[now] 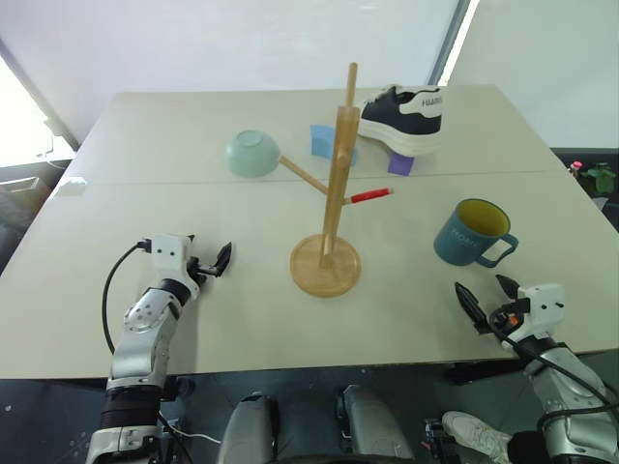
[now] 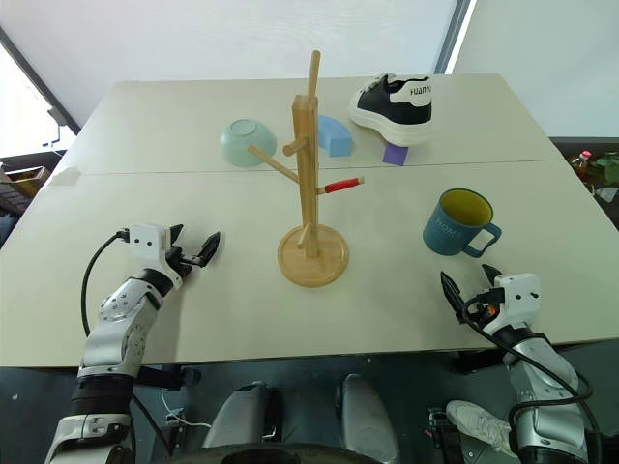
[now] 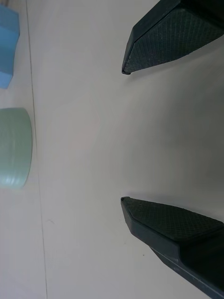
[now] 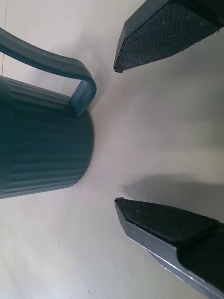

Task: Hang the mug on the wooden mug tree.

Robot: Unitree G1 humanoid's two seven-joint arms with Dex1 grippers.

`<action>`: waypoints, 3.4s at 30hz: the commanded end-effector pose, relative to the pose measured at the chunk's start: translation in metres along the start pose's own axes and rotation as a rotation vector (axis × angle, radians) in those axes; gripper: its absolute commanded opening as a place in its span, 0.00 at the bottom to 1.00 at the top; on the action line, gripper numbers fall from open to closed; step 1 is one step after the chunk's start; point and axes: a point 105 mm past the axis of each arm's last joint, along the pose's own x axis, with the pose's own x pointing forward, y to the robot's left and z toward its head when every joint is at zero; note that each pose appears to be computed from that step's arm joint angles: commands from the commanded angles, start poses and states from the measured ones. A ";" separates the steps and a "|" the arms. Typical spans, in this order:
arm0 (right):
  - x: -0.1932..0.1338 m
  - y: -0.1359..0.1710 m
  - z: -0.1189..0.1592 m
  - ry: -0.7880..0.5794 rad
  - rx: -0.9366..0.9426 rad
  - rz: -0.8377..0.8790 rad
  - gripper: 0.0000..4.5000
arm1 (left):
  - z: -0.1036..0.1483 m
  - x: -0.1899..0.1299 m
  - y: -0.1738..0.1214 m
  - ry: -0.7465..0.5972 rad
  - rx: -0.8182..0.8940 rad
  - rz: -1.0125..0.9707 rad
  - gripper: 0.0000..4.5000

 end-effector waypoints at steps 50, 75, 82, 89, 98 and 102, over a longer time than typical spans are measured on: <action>0.009 -0.041 0.040 -0.166 -0.037 -0.299 0.99 | 0.022 -0.080 -0.143 -0.035 -0.007 -1.029 1.00; 0.032 -0.025 0.033 -0.164 0.044 -0.236 0.01 | 0.025 -0.079 -0.145 -0.048 0.016 -1.015 1.00; 0.030 0.046 0.065 -0.164 -0.277 0.164 0.01 | 0.027 -0.078 -0.135 -0.034 0.023 -0.986 1.00; 0.014 0.107 0.116 -0.240 -0.645 0.546 0.01 | 0.031 -0.073 -0.122 -0.022 0.048 -0.961 1.00; 0.027 0.115 0.169 -0.353 -0.705 0.588 0.01 | 0.053 -0.067 -0.115 -0.075 -0.006 -0.937 1.00; 0.035 0.115 0.177 -0.368 -0.724 0.622 0.01 | 0.068 -0.066 -0.110 -0.113 -0.045 -0.923 1.00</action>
